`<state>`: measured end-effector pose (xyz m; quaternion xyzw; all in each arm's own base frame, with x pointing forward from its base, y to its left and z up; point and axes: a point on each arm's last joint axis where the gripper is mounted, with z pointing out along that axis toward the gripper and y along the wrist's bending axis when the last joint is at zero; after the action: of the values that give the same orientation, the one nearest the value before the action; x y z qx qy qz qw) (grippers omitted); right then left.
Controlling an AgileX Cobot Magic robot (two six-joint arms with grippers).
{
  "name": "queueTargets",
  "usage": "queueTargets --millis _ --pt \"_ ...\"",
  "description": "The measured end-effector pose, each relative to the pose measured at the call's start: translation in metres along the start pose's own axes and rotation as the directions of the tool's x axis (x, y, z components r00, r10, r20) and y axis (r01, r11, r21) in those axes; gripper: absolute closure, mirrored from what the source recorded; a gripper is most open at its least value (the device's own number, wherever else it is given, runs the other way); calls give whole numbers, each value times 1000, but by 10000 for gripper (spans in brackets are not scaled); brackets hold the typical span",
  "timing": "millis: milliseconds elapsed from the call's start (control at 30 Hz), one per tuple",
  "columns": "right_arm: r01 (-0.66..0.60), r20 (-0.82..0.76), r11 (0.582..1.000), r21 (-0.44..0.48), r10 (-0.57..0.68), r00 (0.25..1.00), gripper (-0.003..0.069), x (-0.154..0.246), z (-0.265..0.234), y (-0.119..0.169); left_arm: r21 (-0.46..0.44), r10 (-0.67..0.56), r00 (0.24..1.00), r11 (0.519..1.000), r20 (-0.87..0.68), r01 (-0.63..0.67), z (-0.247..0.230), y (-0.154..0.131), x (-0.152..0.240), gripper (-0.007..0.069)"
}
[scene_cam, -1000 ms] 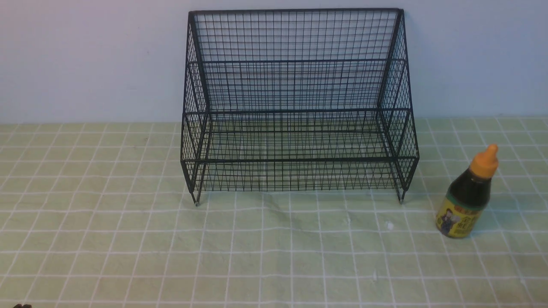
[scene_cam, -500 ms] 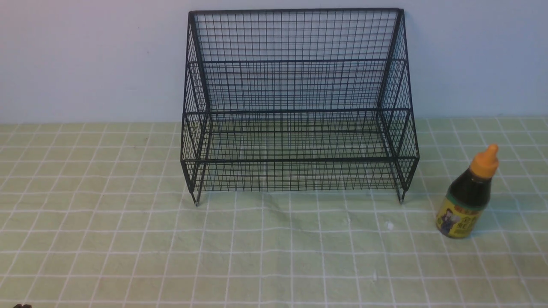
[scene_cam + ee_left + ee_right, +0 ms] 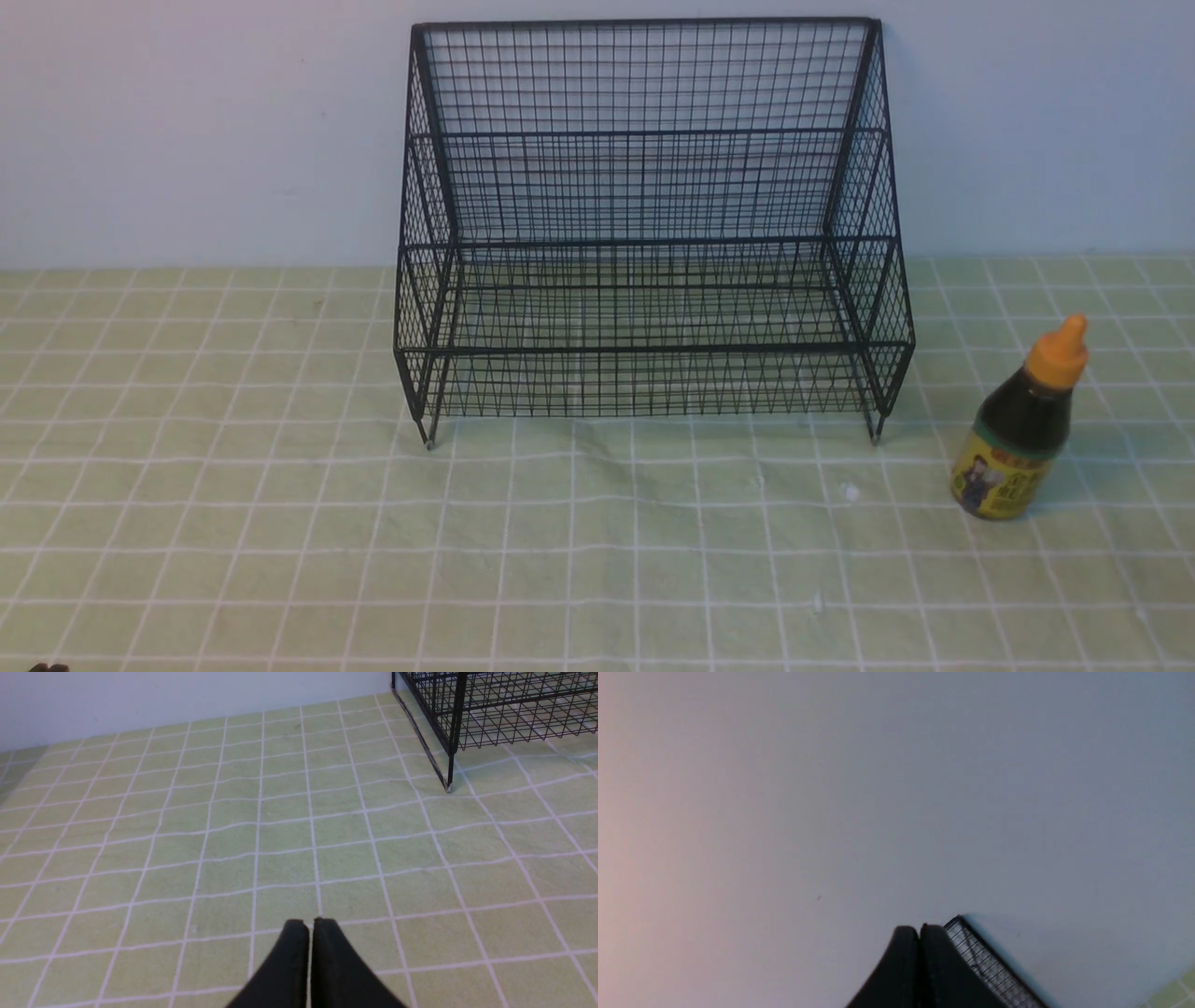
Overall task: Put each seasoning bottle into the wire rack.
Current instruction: Use the right arm to grab the condiment bottle closest to it
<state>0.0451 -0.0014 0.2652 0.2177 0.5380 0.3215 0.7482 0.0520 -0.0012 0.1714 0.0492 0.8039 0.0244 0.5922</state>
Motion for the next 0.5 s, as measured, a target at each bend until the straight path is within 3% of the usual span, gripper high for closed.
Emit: queueTargets --millis 100,200,233,267,367,500 --pt "87 -105 996 0 -87 991 673 -15 8 24 0 0 1000 1000 0 0 0 0 0 632" --pt "265 -314 964 30 -243 918 673 -31 28 49 0 0 1000 1000 0 0 0 0 0 632" --pt "375 -474 926 49 -309 825 673 -40 48 61 0 0 1000 1000 0 0 0 0 0 632" --pt "379 -489 924 51 -308 816 673 -40 50 62 0 0 1000 1000 0 0 0 0 0 632" --pt "480 -700 874 75 -297 650 671 -46 87 71 0 0 1000 1000 0 0 0 0 0 632" --pt "553 -836 830 77 -248 489 635 -46 138 73 0 0 1000 1000 0 0 0 0 0 632"
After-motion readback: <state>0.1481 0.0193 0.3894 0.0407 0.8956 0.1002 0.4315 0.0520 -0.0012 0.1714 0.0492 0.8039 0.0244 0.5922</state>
